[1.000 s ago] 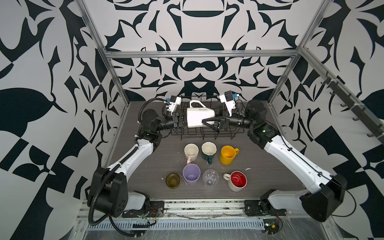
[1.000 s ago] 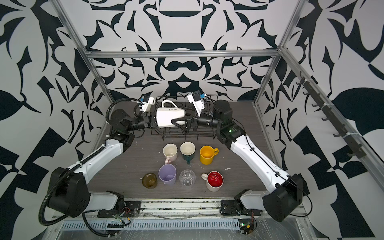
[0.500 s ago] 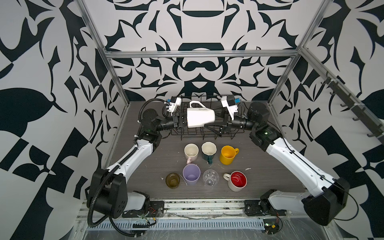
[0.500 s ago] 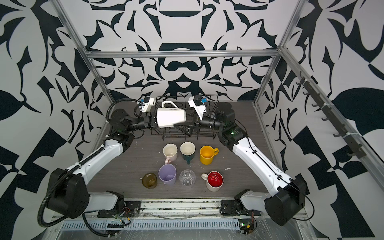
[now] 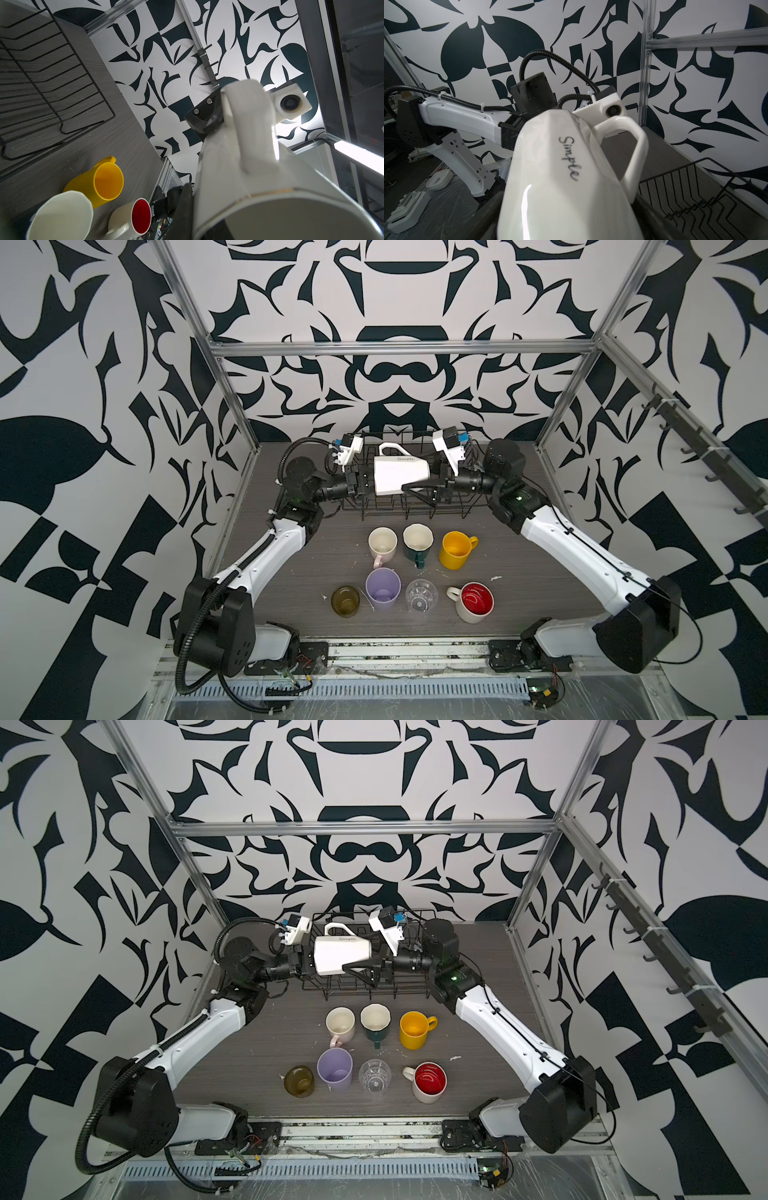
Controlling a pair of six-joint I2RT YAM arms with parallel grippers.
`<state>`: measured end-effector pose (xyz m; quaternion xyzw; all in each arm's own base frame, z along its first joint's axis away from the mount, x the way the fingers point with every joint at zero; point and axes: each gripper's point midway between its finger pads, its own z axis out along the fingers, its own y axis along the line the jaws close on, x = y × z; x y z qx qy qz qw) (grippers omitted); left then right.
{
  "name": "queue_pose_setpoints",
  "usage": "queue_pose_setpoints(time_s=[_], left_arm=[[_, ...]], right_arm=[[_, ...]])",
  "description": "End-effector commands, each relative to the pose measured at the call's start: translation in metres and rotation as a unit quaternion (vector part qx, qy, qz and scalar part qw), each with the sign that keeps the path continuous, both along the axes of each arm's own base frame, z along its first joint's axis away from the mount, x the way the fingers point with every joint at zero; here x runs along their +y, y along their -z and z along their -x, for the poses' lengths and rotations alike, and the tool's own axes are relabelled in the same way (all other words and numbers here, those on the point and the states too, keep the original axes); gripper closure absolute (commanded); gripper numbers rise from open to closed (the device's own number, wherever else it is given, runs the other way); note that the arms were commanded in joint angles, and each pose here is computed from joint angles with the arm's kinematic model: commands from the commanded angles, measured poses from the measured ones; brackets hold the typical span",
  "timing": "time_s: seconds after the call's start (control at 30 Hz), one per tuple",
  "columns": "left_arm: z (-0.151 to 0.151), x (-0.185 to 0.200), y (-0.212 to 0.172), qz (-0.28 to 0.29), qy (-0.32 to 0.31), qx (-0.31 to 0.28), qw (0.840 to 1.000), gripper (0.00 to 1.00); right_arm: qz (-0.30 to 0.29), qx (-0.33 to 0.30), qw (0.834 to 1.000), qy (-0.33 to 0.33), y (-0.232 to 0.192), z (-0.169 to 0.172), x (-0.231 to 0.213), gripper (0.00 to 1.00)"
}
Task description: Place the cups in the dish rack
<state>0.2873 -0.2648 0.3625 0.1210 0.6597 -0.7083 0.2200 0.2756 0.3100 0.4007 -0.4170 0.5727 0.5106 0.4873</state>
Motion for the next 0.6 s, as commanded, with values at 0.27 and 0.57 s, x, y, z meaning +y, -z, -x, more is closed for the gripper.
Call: queue_pose_setpoints(time_s=[0.27,0.57], left_arm=[[0.012,0.005,-0.029,0.019,0.005,-0.050,0.999,1.00],[0.011,0.004,-0.029,0.018,0.005,-0.049,0.999,1.00]], right_arm=[[-0.035,-0.015,0.999,-0.028,-0.034,0.004,0.006,0.11],[-0.029,0.002,0.999,-0.042,-0.029,0.003,0.014,0.52]])
